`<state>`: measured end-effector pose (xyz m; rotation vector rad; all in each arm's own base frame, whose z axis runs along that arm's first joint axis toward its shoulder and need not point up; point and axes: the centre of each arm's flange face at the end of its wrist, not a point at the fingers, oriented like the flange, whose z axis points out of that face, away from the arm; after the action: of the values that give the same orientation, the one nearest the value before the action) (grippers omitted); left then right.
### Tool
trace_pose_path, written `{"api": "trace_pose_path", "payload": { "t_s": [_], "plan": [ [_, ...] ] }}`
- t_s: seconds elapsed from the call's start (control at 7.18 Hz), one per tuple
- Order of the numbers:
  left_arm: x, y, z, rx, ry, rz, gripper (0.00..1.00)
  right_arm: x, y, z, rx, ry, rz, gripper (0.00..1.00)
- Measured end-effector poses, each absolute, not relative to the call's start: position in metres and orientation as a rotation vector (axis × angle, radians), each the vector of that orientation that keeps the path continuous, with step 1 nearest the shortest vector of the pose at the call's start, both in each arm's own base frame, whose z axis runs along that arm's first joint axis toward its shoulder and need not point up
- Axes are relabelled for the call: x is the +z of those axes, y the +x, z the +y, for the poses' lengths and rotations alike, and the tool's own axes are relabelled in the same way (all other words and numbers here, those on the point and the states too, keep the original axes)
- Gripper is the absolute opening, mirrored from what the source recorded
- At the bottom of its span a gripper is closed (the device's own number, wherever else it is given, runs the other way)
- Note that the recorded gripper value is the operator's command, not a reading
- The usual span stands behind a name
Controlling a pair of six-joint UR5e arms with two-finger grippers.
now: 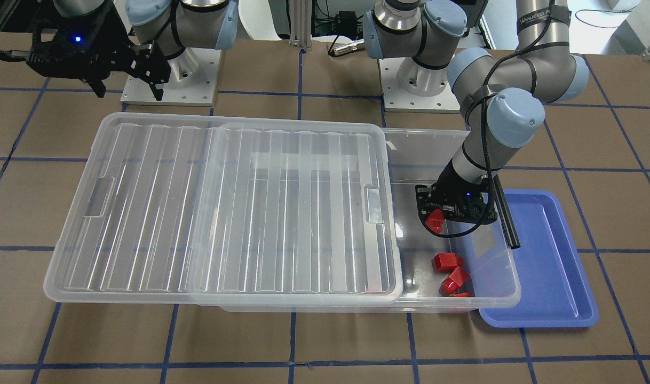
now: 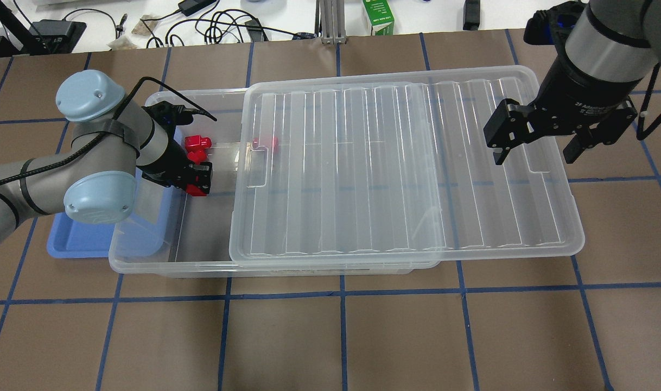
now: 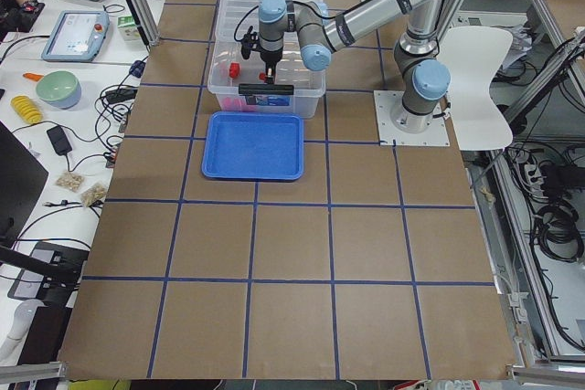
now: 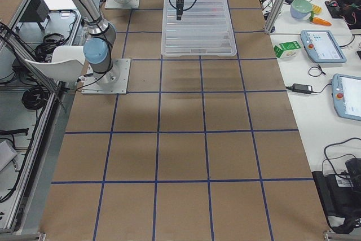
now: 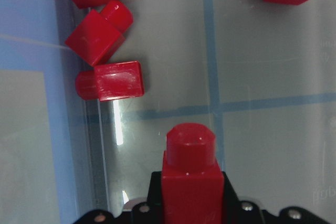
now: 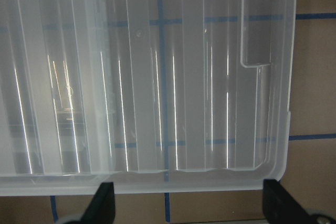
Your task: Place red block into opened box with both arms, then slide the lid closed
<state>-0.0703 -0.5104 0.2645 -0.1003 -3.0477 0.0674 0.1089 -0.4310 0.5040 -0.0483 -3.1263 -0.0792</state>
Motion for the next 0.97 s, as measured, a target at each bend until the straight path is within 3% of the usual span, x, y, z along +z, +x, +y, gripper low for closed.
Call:
{"api": "trace_pose_path", "payload": {
  "t_s": [0.42,0.7,0.97],
  "plan": [
    [0.26,-0.07,-0.511,0.055,-0.096,-3.047,0.63,0.505,0.11,-0.43,-0.076,-0.054,-3.134,1.0],
    [0.268,-0.069,-0.514,0.085,-0.094,-3.05,0.82,0.505,0.107,-0.431,-0.076,-0.063,-3.129,1.0],
    [0.312,-0.067,-0.53,0.13,-0.082,-3.059,0.84,0.501,0.09,-0.436,-0.09,-0.094,-3.082,1.0]
  ]
}}
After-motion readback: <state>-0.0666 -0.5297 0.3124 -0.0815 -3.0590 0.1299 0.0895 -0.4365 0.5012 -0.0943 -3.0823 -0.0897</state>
